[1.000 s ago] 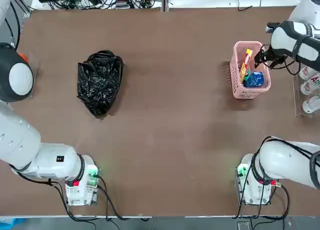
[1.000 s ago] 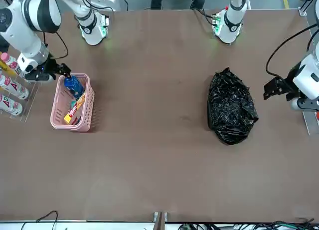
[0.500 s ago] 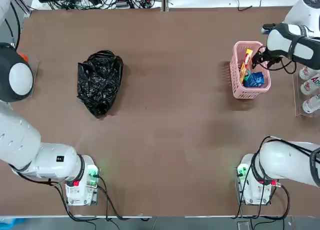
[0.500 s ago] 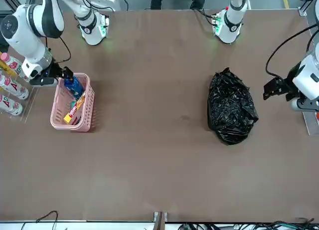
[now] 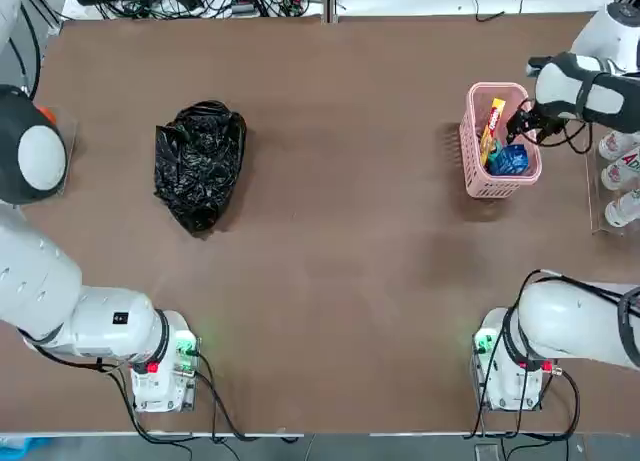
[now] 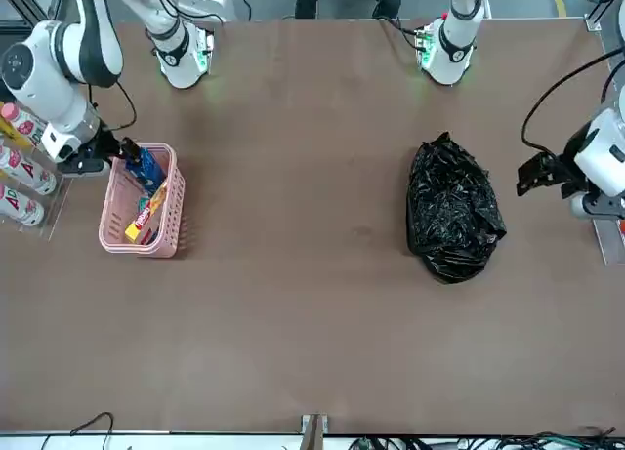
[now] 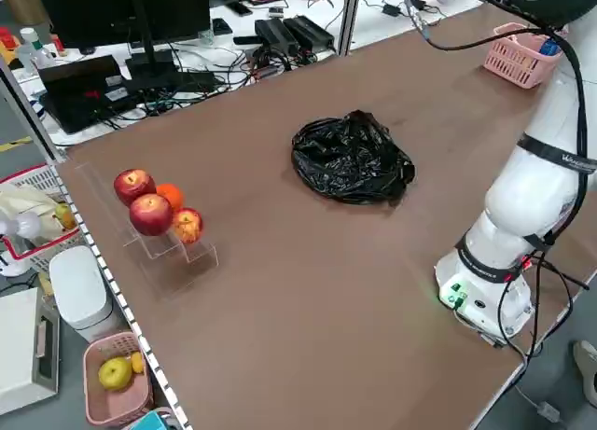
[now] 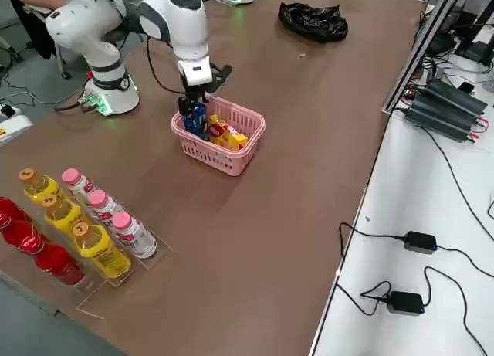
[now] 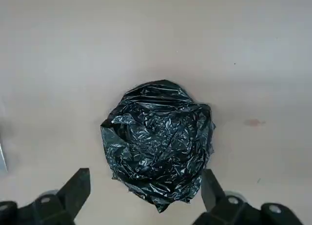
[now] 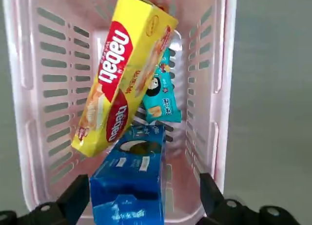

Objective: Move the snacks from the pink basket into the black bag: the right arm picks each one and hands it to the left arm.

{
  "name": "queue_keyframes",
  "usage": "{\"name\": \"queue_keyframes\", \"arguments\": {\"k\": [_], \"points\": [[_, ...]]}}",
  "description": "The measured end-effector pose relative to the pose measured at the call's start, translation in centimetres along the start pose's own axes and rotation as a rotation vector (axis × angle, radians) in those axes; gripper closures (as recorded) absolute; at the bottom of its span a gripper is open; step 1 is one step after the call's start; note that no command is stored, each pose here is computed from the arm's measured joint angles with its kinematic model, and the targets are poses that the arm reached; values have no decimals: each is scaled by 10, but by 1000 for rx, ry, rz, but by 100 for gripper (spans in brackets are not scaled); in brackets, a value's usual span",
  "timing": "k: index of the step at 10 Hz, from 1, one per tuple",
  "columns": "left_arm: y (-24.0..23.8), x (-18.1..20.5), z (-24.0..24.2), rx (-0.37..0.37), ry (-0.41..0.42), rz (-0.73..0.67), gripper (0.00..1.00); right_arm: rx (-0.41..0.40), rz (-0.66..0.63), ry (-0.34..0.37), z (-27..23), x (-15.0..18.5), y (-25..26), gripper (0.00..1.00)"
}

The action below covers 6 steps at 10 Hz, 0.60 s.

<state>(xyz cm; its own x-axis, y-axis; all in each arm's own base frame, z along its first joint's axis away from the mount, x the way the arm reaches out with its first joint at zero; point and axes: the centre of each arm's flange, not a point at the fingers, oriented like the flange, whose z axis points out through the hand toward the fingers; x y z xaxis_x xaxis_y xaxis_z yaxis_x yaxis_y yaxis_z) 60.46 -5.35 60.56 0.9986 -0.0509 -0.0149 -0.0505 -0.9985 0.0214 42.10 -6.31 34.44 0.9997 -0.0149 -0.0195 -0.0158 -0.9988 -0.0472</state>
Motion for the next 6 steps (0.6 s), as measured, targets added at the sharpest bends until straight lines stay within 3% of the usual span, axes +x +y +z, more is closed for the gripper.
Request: {"name": "queue_keyframes", "arguments": {"k": [6], "points": [[-1,0,0,0,-1,-2,0,26,28,-10,9,-4,1,0]]}}
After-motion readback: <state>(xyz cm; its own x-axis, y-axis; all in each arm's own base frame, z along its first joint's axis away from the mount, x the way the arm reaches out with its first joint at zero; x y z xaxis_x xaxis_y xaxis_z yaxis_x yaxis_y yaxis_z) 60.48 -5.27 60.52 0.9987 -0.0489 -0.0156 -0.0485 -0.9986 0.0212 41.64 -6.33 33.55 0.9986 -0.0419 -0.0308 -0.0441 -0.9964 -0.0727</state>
